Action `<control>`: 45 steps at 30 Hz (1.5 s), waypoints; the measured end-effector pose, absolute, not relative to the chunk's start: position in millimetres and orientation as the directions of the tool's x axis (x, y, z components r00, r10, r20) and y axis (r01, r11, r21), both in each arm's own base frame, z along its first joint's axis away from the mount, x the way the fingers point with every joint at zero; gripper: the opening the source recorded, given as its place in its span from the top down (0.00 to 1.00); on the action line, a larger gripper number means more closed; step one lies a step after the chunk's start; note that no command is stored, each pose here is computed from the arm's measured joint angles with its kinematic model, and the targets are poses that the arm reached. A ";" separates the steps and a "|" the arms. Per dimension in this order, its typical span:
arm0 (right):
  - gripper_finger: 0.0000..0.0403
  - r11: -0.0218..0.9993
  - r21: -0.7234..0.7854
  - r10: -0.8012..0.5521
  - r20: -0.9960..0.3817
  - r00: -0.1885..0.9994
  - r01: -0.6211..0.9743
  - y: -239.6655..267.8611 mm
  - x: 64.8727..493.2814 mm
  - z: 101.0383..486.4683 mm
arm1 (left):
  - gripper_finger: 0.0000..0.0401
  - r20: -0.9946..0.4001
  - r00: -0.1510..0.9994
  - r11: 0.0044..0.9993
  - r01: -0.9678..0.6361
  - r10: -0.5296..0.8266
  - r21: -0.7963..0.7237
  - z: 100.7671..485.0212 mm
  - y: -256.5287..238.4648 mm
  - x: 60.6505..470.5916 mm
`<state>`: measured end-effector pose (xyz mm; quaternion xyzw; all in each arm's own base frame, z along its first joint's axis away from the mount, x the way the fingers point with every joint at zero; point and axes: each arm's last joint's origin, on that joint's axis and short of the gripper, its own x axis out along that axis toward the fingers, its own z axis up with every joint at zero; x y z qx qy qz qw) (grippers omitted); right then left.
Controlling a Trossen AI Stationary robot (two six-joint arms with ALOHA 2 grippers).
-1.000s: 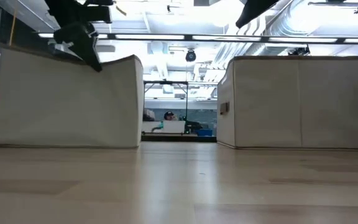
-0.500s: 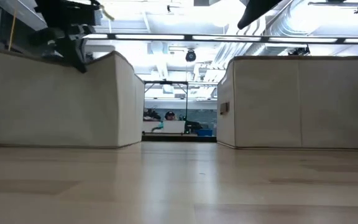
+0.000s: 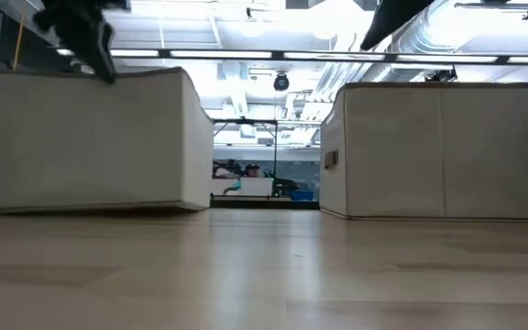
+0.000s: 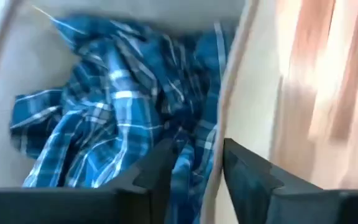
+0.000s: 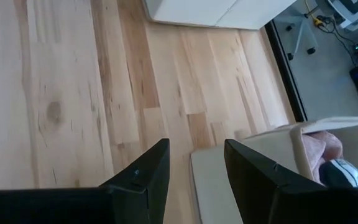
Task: Sort clothes
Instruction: Adjust the left laundry bin, then return to Home Position
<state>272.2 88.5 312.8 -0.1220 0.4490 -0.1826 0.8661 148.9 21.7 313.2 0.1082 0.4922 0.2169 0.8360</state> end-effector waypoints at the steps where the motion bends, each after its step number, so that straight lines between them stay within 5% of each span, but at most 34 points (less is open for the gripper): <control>1: 0.65 0.904 -0.372 -0.426 -0.734 0.529 0.212 88.5 272.1 312.7 | 0.67 -0.762 0.447 0.881 -0.302 0.469 0.365 320.6 21.3 147.8; 8: 0.65 0.967 -0.252 -0.244 -0.870 0.428 0.040 92.0 264.6 296.4 | 0.64 -0.722 0.642 0.956 -0.277 0.258 0.095 342.9 -2.6 153.1; 16: 0.65 0.943 -0.297 -0.326 -0.915 0.238 0.149 67.7 249.6 231.9 | 0.68 -0.801 0.596 0.994 -0.108 0.050 -0.017 274.2 -45.2 178.9; 19: 0.65 0.906 -0.362 -0.401 -0.899 0.174 0.219 51.8 242.6 211.7 | 0.69 -0.871 0.483 0.989 -0.146 0.091 0.023 232.2 -49.2 177.8; 23: 0.65 0.867 -0.422 -0.465 -0.877 0.123 0.267 33.6 237.0 194.6 | 0.69 -0.888 0.324 0.923 -0.312 0.325 0.224 186.9 -37.0 164.5; 28: 0.65 0.876 -0.398 -0.440 -0.890 0.115 0.274 24.9 233.6 195.4 | 0.69 -0.873 0.211 0.837 -0.449 0.439 0.313 172.5 -26.8 153.6; 35: 0.65 0.921 -0.287 -0.370 -0.860 0.352 0.265 50.2 220.7 250.4 | 0.69 -0.881 0.300 0.847 -0.500 0.367 0.182 210.5 -35.5 165.5; 41: 0.66 0.997 0.002 -0.049 -0.800 0.598 0.083 86.2 181.4 285.6 | 0.69 -0.724 0.608 0.909 -0.412 0.328 0.066 255.1 -57.9 178.7; 45: 0.78 0.985 0.159 0.070 -0.723 0.688 0.067 93.0 136.0 296.7 | 0.69 -0.579 0.774 0.954 -0.299 0.256 0.023 273.3 -72.5 183.6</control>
